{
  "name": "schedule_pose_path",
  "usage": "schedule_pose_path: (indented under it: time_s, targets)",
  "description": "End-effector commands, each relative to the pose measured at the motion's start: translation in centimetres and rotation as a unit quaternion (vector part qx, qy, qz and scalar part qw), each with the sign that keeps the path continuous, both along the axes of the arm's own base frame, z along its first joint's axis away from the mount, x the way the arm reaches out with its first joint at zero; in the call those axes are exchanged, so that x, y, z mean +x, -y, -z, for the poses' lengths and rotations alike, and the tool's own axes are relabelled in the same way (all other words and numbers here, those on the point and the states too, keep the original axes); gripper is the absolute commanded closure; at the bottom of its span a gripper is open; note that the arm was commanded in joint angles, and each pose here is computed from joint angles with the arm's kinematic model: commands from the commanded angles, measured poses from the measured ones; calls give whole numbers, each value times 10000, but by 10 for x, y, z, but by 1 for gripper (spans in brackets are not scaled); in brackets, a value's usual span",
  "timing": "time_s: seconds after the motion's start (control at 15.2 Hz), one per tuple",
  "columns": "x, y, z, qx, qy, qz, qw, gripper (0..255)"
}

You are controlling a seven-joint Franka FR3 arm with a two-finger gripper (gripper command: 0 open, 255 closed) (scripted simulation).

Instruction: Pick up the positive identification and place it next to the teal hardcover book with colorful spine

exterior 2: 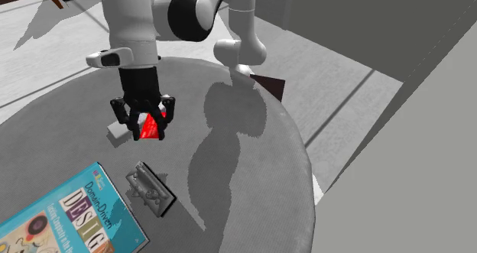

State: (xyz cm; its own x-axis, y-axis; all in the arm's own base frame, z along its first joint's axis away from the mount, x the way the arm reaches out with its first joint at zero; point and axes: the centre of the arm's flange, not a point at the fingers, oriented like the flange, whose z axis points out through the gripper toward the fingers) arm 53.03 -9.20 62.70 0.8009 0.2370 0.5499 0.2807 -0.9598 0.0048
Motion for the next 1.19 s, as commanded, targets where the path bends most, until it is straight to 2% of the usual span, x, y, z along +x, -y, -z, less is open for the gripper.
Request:
schedule_pose_path:
  time_s: [0.0, 1.12]
  targets:
    - [5, 26, -3, -4, 3, -9, 10000, 255]
    - [62, 243, -4, -4, 3, -9, 10000, 255]
